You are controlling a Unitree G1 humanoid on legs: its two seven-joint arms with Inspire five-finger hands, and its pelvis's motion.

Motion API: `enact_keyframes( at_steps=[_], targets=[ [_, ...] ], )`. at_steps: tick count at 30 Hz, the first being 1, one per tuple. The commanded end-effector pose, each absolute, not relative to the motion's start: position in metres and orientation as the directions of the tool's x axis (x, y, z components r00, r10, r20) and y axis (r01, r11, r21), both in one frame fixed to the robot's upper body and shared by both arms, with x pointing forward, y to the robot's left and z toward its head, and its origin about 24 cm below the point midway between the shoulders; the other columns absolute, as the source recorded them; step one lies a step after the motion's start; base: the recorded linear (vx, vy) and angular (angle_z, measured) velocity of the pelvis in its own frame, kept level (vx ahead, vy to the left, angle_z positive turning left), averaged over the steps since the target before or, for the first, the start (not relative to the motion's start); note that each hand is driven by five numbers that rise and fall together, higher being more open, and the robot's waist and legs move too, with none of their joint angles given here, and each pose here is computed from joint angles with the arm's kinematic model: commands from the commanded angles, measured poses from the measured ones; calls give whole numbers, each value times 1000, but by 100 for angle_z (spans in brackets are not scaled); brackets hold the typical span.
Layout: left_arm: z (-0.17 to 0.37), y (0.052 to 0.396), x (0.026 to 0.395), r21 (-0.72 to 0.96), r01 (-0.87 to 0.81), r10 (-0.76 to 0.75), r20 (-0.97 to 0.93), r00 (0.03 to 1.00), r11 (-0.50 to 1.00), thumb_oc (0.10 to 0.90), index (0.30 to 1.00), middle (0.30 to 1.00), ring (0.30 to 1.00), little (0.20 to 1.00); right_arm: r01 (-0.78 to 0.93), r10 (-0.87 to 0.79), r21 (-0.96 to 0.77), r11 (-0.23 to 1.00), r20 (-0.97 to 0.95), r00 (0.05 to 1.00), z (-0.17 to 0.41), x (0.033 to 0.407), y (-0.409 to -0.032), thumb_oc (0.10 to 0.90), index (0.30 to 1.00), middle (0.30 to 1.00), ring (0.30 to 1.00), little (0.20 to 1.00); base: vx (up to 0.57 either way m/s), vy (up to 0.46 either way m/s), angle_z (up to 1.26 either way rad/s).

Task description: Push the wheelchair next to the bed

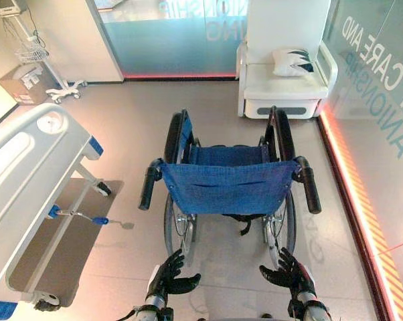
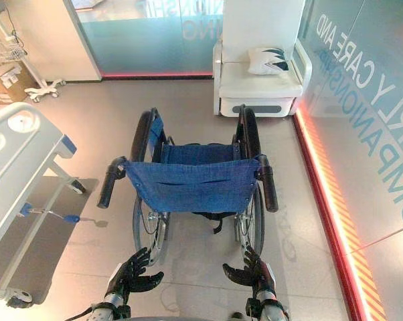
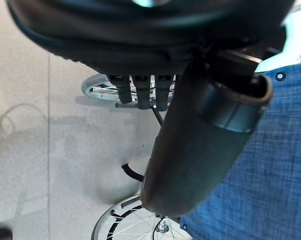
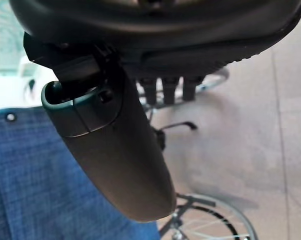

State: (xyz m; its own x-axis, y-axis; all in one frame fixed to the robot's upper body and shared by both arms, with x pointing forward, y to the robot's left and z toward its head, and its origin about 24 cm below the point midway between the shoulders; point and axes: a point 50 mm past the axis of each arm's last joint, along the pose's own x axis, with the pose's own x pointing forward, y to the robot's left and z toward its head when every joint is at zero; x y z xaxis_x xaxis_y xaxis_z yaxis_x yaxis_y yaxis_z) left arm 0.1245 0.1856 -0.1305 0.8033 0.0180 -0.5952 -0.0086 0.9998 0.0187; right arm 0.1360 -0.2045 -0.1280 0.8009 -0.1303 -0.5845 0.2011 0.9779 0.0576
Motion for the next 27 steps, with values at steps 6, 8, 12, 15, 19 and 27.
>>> enact_keyframes(
  at_steps=[6,8,12,15,19,27],
  targets=[
    [-105,178,163,-18,29,-34,-409,912,999,800,900,900,900,900,74,-30,88,993,-421,907,-104,172,-201,800,900,900,900,900,5,-3,0],
    [-106,180,162,-7,22,-23,-421,907,1000,800,900,900,900,900,79,-36,85,993,-425,905,-104,173,-203,800,900,900,900,900,0,0,0],
    [-108,184,161,15,8,0,-446,895,1000,800,900,900,900,900,106,-72,51,993,-446,892,-106,173,-205,800,900,900,900,900,16,-5,0],
    [-109,184,161,21,11,0,-456,890,1000,800,900,900,900,900,110,-93,11,994,-457,884,-106,175,-205,800,900,900,900,900,0,0,0],
    [-113,182,160,8,5,-1,-484,875,1000,800,900,900,900,900,121,-101,10,993,-493,864,-109,175,-205,800,900,900,900,900,0,0,0],
    [-109,209,168,-48,-271,213,-496,842,961,800,900,900,900,900,302,-227,80,950,-487,843,-101,188,-224,800,900,900,900,900,6,-12,0]
  ],
)
